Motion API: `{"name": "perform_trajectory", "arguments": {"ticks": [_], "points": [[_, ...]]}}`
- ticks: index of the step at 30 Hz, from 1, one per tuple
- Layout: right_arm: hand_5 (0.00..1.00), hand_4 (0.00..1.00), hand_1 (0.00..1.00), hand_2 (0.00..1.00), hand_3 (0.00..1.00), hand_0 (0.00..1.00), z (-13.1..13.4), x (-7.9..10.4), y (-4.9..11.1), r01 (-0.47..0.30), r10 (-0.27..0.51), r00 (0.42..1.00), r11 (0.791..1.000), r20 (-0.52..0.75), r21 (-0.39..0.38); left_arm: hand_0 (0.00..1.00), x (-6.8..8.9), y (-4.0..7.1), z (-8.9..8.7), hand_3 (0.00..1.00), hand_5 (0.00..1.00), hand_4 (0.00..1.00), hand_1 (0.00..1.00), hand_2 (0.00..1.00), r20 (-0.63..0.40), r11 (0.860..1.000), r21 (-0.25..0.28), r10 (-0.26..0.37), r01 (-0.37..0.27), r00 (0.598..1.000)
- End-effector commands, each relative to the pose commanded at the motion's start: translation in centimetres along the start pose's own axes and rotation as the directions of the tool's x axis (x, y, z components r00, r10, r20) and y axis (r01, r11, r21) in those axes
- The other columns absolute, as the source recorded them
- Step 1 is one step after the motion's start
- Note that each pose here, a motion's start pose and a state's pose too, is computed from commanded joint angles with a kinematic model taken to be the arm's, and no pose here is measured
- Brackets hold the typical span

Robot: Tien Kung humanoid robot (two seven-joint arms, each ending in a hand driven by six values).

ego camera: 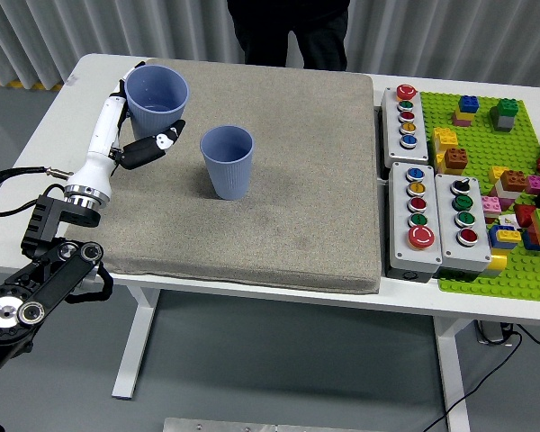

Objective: Pick cup pour cup place

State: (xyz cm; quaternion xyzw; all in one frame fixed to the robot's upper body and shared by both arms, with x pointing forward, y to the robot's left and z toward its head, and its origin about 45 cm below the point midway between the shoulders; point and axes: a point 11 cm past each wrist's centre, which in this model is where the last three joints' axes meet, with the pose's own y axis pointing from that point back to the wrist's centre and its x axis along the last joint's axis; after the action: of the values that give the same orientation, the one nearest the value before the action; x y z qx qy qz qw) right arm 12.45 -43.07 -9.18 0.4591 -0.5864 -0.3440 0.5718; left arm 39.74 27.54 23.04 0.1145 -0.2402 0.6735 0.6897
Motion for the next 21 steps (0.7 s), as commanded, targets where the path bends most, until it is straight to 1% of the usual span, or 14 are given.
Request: {"name": "perform_trajectory", "arguments": {"ticks": [2, 9, 11, 12, 17, 18, 21], "points": [[0.141, 0.002, 0.678, 0.611, 0.596, 0.695, -0.05, 0.0, 0.0, 0.0, 0.0, 1.0, 1.0, 0.001, 0.001, 0.566, 0.0, -0.02, -0.01, 0.962, 0.111, 0.643, 0.629, 0.866, 0.002, 1.0, -0.001, 0.001, -0.001, 1.0], [0.139, 0.002, 0.679, 0.611, 0.596, 0.695, -0.12, 0.05, 0.01, -0.001, 0.001, 1.0, 1.0, -0.001, 0.002, 0.564, 0.19, -0.13, 0.06, 0.941, 0.111, 0.641, 0.626, 0.858, 0.122, 1.0, -0.023, -0.005, 0.008, 0.993], [0.139, 0.002, 0.679, 0.611, 0.596, 0.695, -0.11, 0.05, 0.01, -0.001, 0.001, 1.0, 1.0, -0.001, 0.002, 0.564, 0.24, -0.13, 0.0, 0.941, 0.111, 0.641, 0.626, 0.858, 0.133, 1.0, -0.023, -0.004, 0.007, 0.991], [0.135, 0.002, 0.678, 0.611, 0.595, 0.695, -0.1, 0.05, 0.01, -0.001, 0.001, 1.0, 1.0, -0.001, 0.002, 0.561, 0.31, -0.11, 0.01, 0.874, 0.116, 0.639, 0.62, 0.799, 0.151, 1.0, -0.028, -0.001, 0.005, 0.989], [0.135, 0.002, 0.678, 0.611, 0.595, 0.695, -0.25, 0.1, 0.03, -0.002, 0.002, 1.0, 1.0, 0.001, 0.004, 0.561, 0.42, -0.23, 0.17, 0.874, 0.116, 0.639, 0.62, 0.799, 0.16, 0.999, -0.036, 0.008, -0.002, 0.987], [0.129, 0.002, 0.678, 0.61, 0.595, 0.696, -0.29, 0.1, 0.03, -0.002, 0.002, 1.0, 1.0, 0.001, 0.005, 0.552, 0.44, -0.26, 0.23, 0.803, 0.115, 0.636, 0.604, 0.753, 0.159, 0.999, -0.038, 0.011, -0.005, 0.987], [0.129, 0.002, 0.678, 0.61, 0.595, 0.696, -0.33, 0.1, 0.04, -0.002, 0.002, 1.0, 1.0, 0.003, 0.006, 0.552, 0.46, -0.24, 0.27, 0.803, 0.115, 0.636, 0.604, 0.753, 0.156, 0.999, -0.042, 0.018, -0.011, 0.988]]}}
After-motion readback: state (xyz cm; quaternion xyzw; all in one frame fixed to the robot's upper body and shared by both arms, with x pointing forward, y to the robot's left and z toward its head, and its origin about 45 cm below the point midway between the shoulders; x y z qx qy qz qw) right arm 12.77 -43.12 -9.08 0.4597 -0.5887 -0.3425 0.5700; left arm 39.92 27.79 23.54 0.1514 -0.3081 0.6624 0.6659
